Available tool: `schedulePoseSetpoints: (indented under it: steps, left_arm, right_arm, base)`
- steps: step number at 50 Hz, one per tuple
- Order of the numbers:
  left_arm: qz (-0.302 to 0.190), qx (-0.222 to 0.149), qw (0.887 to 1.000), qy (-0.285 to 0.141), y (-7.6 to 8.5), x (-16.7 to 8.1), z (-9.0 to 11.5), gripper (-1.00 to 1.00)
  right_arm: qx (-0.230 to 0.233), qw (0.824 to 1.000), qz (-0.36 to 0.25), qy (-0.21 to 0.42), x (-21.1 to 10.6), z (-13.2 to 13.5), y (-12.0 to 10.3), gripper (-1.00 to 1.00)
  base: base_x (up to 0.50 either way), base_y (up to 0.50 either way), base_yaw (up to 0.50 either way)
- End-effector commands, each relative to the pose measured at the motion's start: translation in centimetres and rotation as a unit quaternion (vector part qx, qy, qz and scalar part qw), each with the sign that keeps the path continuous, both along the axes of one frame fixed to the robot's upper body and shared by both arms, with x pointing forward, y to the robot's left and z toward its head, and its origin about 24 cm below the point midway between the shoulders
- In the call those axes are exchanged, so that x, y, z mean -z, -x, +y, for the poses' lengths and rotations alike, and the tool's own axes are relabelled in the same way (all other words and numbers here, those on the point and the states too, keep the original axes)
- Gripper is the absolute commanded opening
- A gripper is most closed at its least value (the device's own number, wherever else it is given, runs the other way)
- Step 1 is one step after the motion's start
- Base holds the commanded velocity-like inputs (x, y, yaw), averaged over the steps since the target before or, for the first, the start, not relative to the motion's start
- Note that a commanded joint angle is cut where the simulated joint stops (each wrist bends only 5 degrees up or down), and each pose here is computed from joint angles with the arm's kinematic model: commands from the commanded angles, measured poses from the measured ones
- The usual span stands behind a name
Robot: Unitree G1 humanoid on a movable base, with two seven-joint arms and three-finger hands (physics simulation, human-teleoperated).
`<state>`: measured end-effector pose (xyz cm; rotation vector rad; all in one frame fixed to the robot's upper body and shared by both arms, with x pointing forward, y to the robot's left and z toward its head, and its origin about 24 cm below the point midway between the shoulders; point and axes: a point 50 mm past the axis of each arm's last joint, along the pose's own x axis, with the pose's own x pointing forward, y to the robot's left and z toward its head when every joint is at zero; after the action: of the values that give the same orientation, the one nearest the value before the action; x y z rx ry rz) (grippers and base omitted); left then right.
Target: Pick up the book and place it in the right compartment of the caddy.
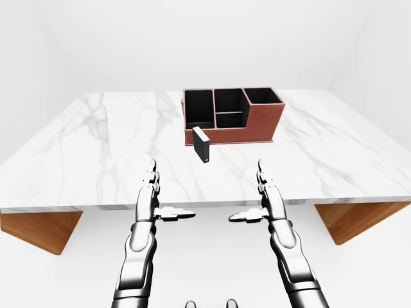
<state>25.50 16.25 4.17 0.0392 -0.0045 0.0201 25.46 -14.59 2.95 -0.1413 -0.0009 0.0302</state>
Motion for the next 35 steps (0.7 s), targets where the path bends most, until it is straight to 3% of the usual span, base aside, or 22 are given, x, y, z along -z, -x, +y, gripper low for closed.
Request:
schedulePoseSetpoints:
  steps: [1, 35]
  left_arm:
    - [0.0, 0.002, 1.0, -0.004, -0.05, 0.1, -0.04, 1.0]
    - [0.003, 0.006, 1.0, -0.006, 0.03, 0.21, -0.15, 1.0]
  right_arm:
    - [0.0, 1.0, 0.003, 0.001, 0.14, 0.06, 0.04, 1.0]
    - [-0.002, 1.0, 0.008, 0.006, 0.38, 0.21, 0.07, 1.0]
  base:
    - [0.36, 0.0, 0.0]
    - [0.34, 0.0, 0.0]
